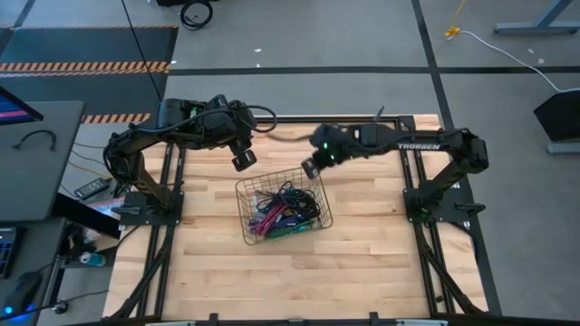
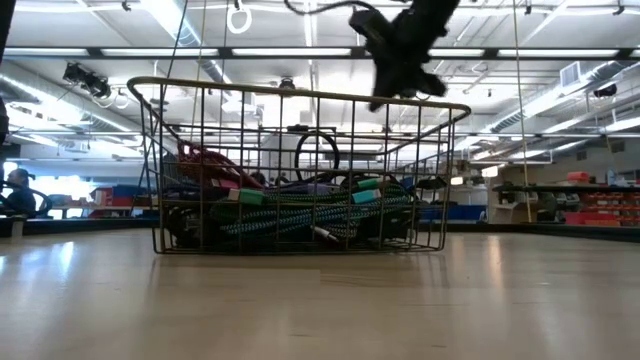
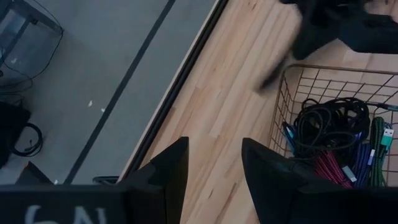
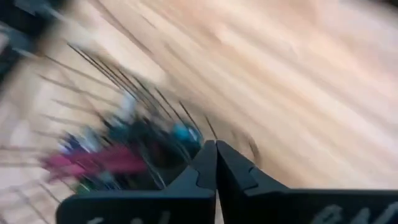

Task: Pick and place USB-C Cables
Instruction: Adjust the wire basket

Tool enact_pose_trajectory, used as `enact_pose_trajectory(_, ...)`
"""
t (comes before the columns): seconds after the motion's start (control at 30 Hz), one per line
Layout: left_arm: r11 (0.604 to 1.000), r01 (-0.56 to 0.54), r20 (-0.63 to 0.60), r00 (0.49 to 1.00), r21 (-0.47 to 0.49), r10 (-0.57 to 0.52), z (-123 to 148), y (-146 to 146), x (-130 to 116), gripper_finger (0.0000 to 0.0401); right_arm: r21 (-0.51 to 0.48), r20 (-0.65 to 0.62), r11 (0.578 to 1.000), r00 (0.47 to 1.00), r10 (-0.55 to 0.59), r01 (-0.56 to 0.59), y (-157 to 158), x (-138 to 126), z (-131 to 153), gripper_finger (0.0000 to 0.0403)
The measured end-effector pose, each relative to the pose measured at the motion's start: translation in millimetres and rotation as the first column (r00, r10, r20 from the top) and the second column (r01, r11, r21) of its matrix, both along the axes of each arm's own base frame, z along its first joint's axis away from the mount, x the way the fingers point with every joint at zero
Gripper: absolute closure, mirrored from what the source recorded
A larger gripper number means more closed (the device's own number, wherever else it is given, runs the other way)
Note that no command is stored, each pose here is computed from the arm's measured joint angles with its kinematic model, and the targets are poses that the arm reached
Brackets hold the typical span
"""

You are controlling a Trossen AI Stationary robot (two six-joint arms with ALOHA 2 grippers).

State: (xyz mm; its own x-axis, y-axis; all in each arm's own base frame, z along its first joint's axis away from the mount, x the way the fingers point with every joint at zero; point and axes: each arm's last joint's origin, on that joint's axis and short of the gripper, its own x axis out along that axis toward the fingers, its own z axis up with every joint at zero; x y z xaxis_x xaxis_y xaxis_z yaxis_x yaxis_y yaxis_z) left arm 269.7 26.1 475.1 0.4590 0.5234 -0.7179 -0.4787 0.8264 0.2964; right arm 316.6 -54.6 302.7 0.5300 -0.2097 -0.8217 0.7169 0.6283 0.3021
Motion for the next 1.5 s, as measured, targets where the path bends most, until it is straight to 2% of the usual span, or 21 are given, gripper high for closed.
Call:
enact_pose_trajectory(0.13, 1.000, -0.021, 0.015, 1.000, -0.013, 0.021, 0.0, 0.1, 0.0, 0.0246, -0.040, 0.123, 0.995, 0.988, 0.096, -0.092, -21.5, 6.6, 8.4, 0.0400)
enact_pose_trajectory(0.23, 0.999, -0.033, 0.024, 0.999, -0.022, 0.034, 0.0, 0.0, 0.0, 0.0246, -0.043, 0.109, 0.989, 0.983, 0.145, -0.142, -31.0, 3.3, 7.6, 0.0400)
enact_pose_trajectory(0.37, 0.999, -0.036, 0.026, 0.999, -0.024, 0.037, 0.0, 0.1, 0.0, 0.0246, -0.021, 0.112, 0.956, 0.949, 0.294, -0.293, -32.5, 1.4, 6.8, 0.0396)
enact_pose_trajectory(0.53, 0.997, -0.068, 0.049, 0.996, -0.046, 0.070, 0.0, 0.1, 0.0, 0.0246, 0.020, 0.034, 0.921, 0.921, 0.389, -0.390, -21.9, -3.8, 1.0, 0.0355)
enact_pose_trajectory(0.73, 0.996, -0.070, 0.051, 0.996, -0.048, 0.073, 0.0, 0.1, 0.0, 0.0246, 0.102, -0.106, 0.927, 0.923, 0.371, -0.361, -13.9, -15.3, -6.8, 0.0289)
enact_pose_trajectory(0.9, 0.996, -0.072, 0.057, 0.996, -0.046, 0.074, 0.3, 0.1, 0.4, 0.0246, 0.106, -0.108, 0.943, 0.939, 0.326, -0.315, -13.9, -15.0, -6.8, 0.0252)
enact_pose_trajectory(1.0, 0.996, -0.071, 0.056, 0.996, -0.045, 0.074, 0.4, 0.1, 0.5, 0.0246, 0.085, -0.134, 0.951, 0.943, 0.306, -0.297, -12.9, -15.5, -9.9, 0.0244)
enact_pose_trajectory(1.17, 0.996, -0.071, 0.056, 0.996, -0.045, 0.073, 0.4, 0.1, 0.5, 0.0246, 0.136, -0.165, 0.957, 0.947, 0.276, -0.255, -9.7, -18.8, -27.8, 0.0243)
enact_pose_trajectory(1.3, 0.996, -0.071, 0.056, 0.996, -0.045, 0.073, 0.4, 0.1, 0.5, 0.0246, 0.177, -0.148, 0.953, 0.951, 0.273, -0.246, -3.6, -17.9, -38.8, 0.0242)
enact_pose_trajectory(1.5, 0.996, -0.071, 0.057, 0.996, -0.045, 0.073, 0.4, 0.1, 0.5, 0.0246, 0.157, -0.071, 0.951, 0.957, 0.280, -0.266, 2.5, -9.7, -37.7, 0.0243)
